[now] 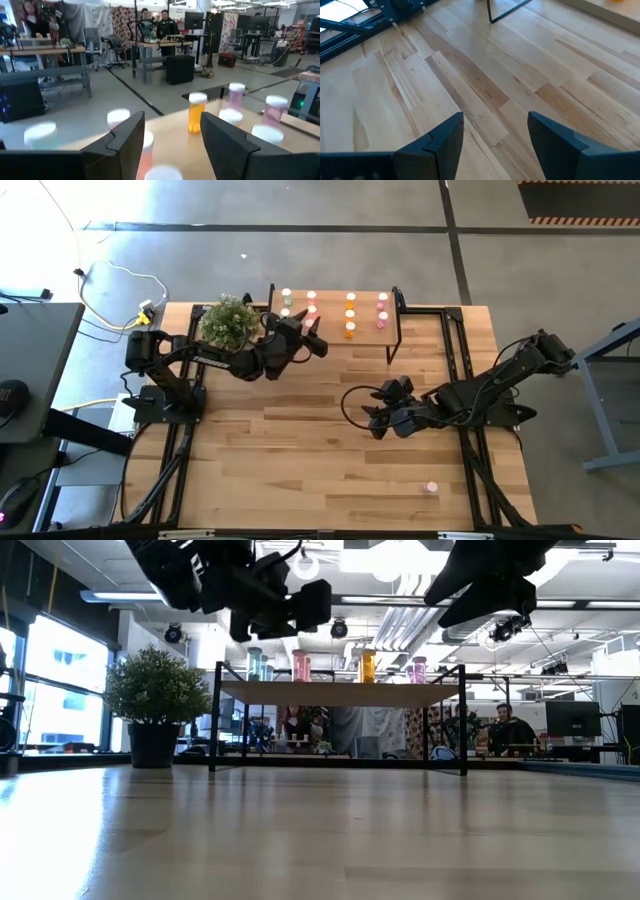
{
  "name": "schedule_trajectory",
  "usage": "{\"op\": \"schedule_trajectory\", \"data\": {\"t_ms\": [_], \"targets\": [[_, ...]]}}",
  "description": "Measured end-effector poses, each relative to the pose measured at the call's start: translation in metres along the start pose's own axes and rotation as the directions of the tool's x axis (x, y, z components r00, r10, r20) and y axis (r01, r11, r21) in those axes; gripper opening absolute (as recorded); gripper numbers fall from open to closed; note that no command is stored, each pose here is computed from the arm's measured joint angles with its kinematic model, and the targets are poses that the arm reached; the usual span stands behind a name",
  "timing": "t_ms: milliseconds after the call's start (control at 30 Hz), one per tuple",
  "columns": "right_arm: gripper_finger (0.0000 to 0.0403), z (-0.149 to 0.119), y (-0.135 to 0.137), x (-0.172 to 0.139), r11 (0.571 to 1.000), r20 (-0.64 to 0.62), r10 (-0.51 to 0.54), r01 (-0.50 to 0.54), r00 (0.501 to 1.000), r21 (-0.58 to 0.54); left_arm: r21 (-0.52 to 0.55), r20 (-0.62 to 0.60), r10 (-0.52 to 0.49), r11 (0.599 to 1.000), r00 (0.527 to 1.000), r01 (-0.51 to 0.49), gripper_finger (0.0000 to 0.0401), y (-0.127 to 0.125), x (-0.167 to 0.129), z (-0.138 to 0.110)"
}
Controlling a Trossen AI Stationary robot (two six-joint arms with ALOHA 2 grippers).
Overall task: Pick and place medicine bottles onto shelf by color
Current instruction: Put the purple pill bottle on the shelf aligned with the other purple pill bottles
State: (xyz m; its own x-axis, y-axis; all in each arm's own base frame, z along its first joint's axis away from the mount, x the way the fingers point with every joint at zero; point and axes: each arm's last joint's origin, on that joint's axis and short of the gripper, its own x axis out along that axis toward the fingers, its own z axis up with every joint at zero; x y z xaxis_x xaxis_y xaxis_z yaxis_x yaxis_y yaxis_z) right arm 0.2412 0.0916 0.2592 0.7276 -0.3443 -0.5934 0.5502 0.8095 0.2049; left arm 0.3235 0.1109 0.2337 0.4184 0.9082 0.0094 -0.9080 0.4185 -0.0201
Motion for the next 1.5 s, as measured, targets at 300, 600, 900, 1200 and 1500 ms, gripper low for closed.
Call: {"op": "schedule_trajectory", "data": {"t_ms": [300,600,900,1200,1500], "targets": [[0.0211,0.0,0.0,0.0,1.0,0.0,0.0,0.0,1.0,0.011,0.066,0.043,-0.016,0.998,0.999,0.013,0.0184,-0.007,-0.001,0.023],[0.0211,-0.002,-0.002,0.0,1.0,-0.031,-0.009,0.01,0.999,0.008,0.154,0.023,-0.136,0.979,0.99,0.13,0.0184,-0.001,-0.035,0.06],[0.0211,-0.013,-0.009,-0.002,0.996,-0.202,-0.014,0.031,0.979,0.081,0.15,-0.125,-0.452,0.871,0.883,0.467,0.0184,0.008,-0.078,0.071],[0.0211,-0.037,-0.005,-0.02,0.988,-0.34,-0.018,0.069,0.94,0.14,0.081,-0.188,-0.601,0.778,0.777,0.622,0.0184,0.015,-0.116,0.032],[0.0211,-0.067,0.001,-0.05,0.982,-0.512,0.01,0.089,0.859,0.168,-0.005,-0.212,-0.755,0.636,0.621,0.771,0.0184,0.004,-0.154,0.015]]}}
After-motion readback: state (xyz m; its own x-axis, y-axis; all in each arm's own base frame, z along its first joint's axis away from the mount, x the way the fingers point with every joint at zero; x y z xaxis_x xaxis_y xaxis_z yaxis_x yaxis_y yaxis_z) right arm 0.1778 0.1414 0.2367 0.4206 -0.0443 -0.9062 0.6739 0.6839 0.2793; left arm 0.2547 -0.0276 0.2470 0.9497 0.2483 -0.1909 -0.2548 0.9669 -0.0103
